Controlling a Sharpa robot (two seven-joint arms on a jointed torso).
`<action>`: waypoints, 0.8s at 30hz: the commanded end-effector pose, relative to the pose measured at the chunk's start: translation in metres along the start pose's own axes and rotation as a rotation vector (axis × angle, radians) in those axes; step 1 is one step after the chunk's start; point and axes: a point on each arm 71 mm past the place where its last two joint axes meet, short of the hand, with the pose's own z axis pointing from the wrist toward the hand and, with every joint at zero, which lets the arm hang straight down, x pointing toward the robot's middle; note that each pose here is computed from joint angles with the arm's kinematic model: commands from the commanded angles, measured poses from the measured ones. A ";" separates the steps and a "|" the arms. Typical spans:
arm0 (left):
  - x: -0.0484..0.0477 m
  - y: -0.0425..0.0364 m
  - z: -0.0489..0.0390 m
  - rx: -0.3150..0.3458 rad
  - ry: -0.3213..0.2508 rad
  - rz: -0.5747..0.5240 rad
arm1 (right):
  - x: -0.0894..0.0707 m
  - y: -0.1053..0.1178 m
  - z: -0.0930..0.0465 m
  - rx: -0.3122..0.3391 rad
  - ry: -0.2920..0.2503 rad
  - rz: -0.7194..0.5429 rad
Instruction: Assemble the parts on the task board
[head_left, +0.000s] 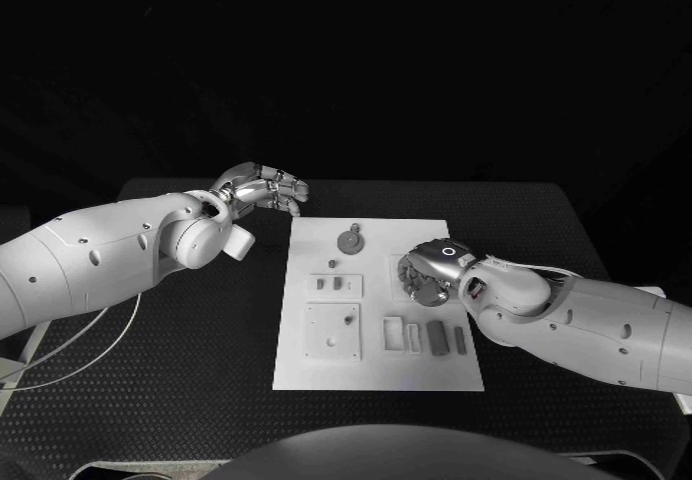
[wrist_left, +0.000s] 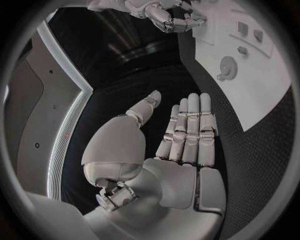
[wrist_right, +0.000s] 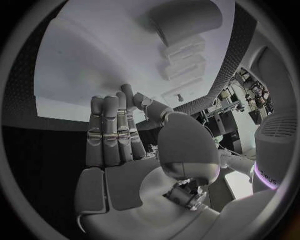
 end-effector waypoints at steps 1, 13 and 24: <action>0.0012 -0.0025 0.0008 0.010 0.014 -0.008 | 0.000 0.005 0.000 -0.021 -0.022 -0.006; 0.0008 -0.0023 0.0013 0.010 0.012 -0.007 | -0.010 0.006 -0.008 -0.036 -0.080 0.023; 0.0013 -0.0023 0.0014 0.010 0.012 -0.008 | -0.039 0.001 -0.008 -0.037 -0.133 0.037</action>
